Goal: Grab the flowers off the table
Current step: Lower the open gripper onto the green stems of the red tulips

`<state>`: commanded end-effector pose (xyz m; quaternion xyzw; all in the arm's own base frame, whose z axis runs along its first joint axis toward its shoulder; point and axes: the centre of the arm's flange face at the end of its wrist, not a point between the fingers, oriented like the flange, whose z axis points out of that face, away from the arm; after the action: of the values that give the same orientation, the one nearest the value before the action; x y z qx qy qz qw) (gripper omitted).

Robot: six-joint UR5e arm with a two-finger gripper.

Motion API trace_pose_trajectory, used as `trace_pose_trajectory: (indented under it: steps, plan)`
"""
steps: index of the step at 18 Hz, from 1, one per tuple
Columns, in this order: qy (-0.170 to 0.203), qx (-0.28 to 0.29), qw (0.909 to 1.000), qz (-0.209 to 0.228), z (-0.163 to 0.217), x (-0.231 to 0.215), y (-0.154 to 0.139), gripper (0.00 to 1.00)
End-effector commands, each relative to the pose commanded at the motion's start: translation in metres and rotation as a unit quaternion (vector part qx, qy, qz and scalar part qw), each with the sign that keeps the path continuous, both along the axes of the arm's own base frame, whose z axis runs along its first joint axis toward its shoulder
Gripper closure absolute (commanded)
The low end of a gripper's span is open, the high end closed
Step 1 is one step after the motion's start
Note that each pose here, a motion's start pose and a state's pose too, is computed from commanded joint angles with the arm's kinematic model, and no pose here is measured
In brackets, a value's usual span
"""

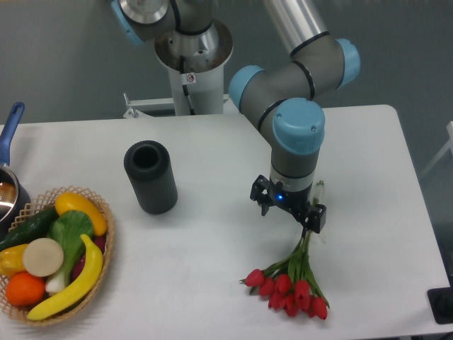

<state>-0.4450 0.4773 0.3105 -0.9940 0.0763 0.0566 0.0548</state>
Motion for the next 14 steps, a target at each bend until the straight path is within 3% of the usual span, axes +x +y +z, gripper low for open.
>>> trace_pose_trajectory:
  steps: [6,10,14]
  plan:
    - [-0.001,0.006,0.9998,0.019,-0.004,-0.001,0.002,0.0]
    - [0.03,0.04,0.9975,0.051,-0.024,0.004,0.002,0.0]
    - [0.023,0.027,0.9978,0.057,-0.037,0.005,0.002,0.0]
